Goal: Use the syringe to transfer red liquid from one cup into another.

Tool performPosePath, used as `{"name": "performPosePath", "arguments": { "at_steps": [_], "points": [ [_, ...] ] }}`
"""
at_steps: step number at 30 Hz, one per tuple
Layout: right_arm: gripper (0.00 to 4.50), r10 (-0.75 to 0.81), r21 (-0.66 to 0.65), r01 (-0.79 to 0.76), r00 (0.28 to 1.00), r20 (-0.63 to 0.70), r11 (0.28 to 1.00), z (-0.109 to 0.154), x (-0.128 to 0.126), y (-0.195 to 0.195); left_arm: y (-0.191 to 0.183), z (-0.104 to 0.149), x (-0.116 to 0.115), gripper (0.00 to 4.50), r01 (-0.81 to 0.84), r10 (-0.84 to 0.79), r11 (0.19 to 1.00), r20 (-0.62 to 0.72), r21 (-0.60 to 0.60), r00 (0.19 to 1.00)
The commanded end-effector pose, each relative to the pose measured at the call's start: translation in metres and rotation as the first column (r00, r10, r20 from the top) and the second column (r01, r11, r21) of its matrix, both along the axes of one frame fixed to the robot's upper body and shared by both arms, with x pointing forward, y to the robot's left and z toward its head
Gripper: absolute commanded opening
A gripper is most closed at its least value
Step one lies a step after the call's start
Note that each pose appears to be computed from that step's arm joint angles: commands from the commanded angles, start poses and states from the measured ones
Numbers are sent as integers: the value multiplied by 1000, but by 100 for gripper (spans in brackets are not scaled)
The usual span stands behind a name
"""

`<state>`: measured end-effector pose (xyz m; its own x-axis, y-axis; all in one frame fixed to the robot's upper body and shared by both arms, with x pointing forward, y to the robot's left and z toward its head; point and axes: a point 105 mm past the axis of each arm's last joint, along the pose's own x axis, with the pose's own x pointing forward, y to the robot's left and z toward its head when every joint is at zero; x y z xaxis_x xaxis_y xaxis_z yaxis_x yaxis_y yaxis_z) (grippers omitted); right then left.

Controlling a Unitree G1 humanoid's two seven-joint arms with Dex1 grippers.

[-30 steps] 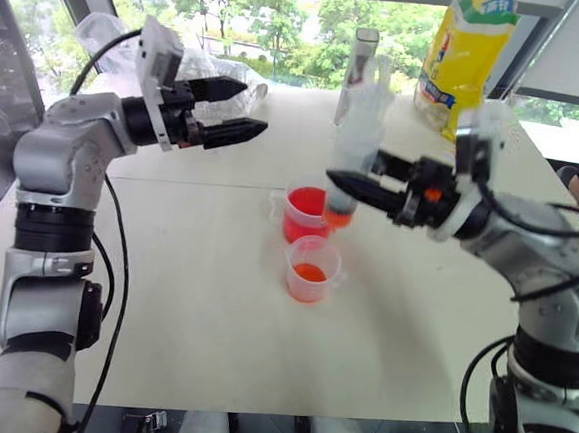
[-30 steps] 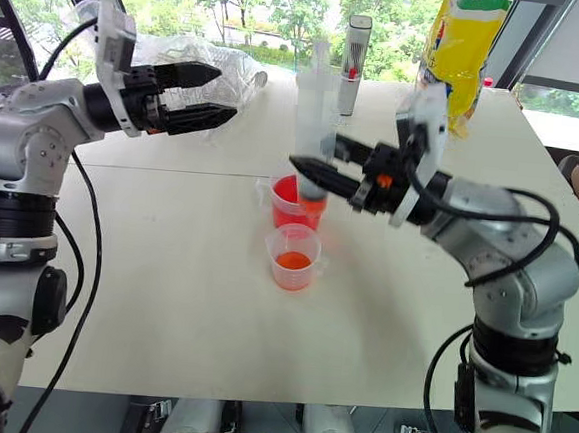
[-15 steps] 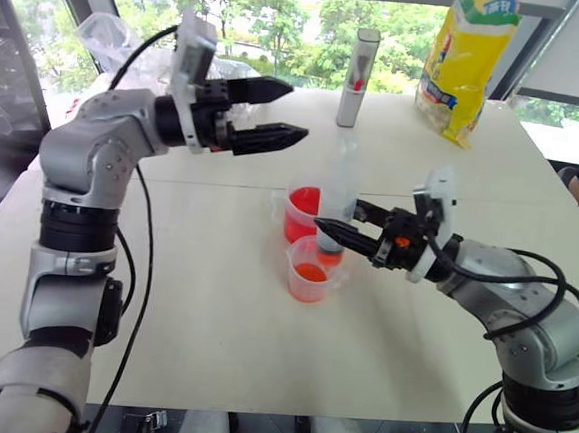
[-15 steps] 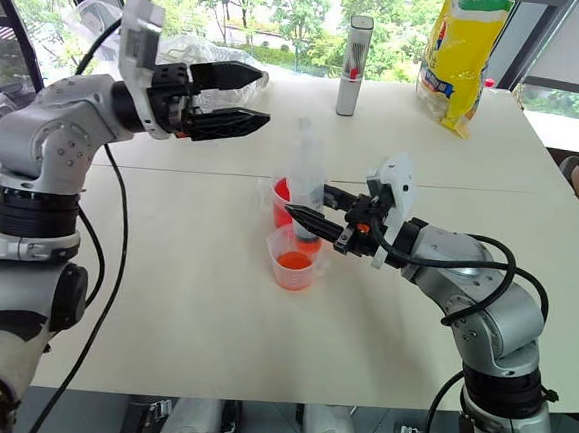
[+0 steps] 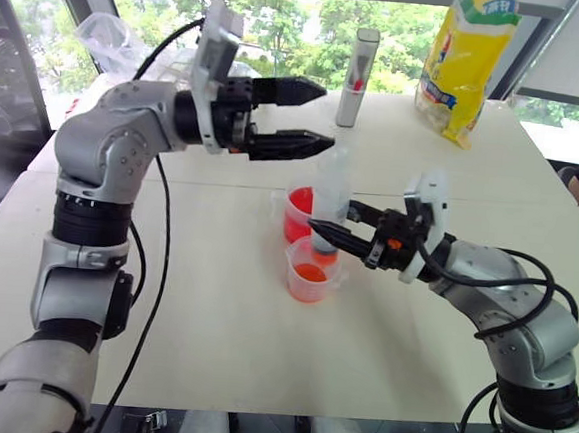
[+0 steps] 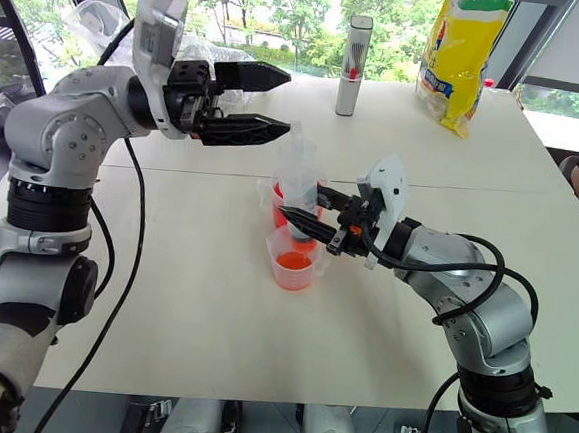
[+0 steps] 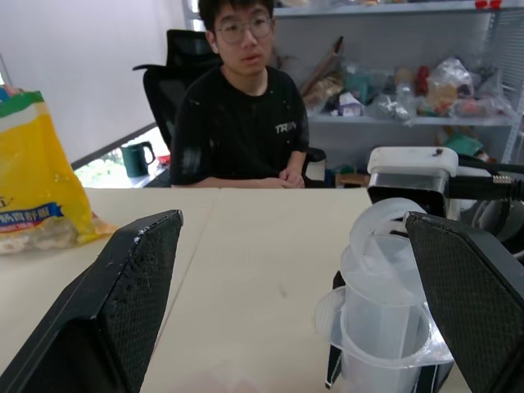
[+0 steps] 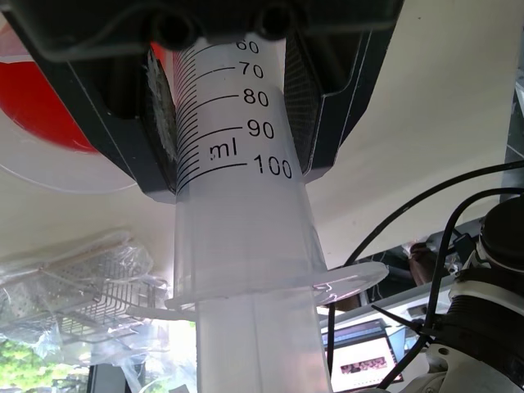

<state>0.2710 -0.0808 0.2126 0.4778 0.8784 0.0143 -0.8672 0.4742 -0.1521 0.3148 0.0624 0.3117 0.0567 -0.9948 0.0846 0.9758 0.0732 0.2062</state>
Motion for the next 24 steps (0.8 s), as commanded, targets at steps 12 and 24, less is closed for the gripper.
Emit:
{"name": "performPosePath", "arguments": {
  "at_steps": [12,24],
  "points": [
    [139,35,13,-36,997,65,999,14,-4,3,-6,3,-4,445,16,-16,1000,36,6,999],
    [139,45,13,-46,997,63,999,15,-4,5,-21,-3,-5,118,71,-71,997,12,14,997]
  ]
}}
